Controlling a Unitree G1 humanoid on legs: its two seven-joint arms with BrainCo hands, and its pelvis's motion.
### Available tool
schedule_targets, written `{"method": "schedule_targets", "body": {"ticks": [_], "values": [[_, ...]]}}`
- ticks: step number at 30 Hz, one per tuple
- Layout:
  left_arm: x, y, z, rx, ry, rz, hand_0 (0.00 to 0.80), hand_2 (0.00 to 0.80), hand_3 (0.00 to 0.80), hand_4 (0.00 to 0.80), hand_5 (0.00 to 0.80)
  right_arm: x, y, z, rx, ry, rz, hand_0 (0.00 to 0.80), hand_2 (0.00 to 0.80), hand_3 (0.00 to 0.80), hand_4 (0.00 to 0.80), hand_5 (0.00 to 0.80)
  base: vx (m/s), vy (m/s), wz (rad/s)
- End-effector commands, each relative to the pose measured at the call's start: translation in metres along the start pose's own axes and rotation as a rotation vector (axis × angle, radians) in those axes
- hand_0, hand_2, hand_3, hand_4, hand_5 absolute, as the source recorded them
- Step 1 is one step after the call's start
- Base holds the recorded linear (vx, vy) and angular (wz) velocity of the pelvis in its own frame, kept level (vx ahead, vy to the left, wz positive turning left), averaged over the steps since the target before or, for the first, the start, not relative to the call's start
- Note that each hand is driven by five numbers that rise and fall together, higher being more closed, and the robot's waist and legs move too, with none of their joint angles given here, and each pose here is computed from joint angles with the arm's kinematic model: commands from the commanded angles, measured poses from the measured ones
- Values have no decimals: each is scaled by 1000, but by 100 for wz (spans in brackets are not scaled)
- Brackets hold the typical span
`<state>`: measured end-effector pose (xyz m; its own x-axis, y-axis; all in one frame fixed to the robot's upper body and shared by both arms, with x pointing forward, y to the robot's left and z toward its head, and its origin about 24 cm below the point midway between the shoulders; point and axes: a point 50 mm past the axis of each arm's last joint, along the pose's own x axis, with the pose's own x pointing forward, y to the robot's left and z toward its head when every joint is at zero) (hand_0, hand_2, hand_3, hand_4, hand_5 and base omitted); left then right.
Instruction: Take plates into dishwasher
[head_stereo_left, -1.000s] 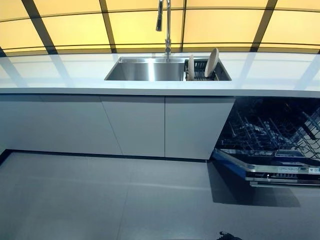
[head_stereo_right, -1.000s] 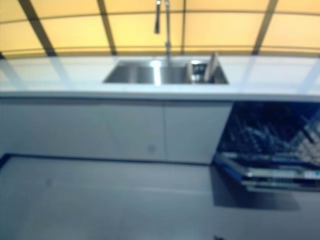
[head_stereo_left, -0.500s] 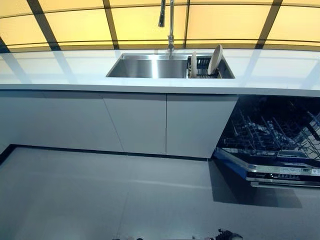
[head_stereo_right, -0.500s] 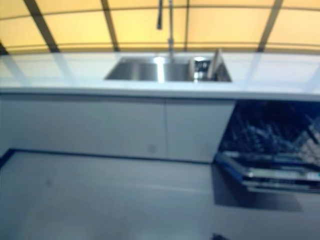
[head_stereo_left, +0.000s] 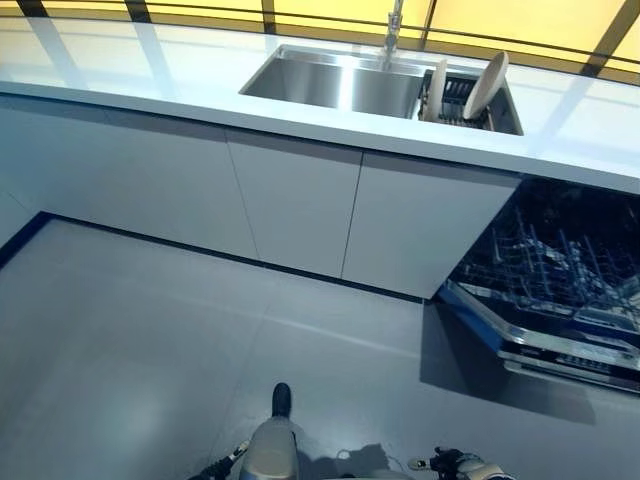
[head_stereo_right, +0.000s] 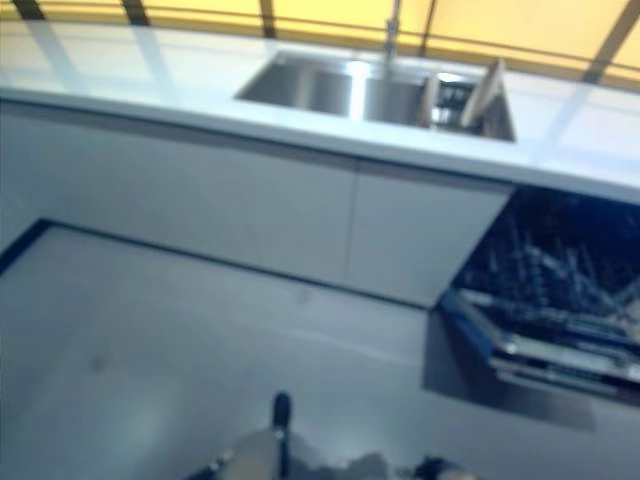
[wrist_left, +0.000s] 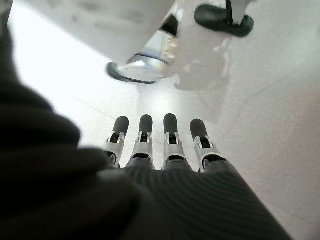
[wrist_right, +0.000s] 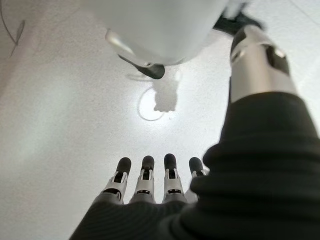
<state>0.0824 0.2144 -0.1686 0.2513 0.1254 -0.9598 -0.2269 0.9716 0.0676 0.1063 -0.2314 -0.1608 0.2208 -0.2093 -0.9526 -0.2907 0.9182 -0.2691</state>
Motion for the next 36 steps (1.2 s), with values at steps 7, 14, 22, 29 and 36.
{"method": "schedule_targets", "body": {"ticks": [7, 14, 22, 29, 36], "values": [[-2, 17, -11, 79, 79, 48, 0, 0, 0, 0, 0, -1, 15, 5, -39, -76, 18, 0, 0, 0, 0, 0, 224, 114, -38], [-1, 21, 0, 156, 57, 92, 0, 0, 0, 0, 0, -1, 13, 6, 80, -74, -21, 0, 0, 0, 0, 0, 219, 168, -13], [-3, 36, 25, 182, 11, 132, 0, 0, 0, 0, 0, -1, -7, 11, 152, -114, -51, 0, 0, 0, 0, 0, 328, -106, 19], [-4, 38, -3, 185, 81, 129, 0, 0, 0, 0, 0, -3, -9, 26, 118, -145, -63, 0, 0, 0, 0, 0, 248, -199, 48], [-2, 24, -4, 215, 81, 73, 0, 0, 0, 0, 0, -3, -7, 27, 107, -147, -42, 0, 0, 0, 0, 0, 172, -58, 16]]}}
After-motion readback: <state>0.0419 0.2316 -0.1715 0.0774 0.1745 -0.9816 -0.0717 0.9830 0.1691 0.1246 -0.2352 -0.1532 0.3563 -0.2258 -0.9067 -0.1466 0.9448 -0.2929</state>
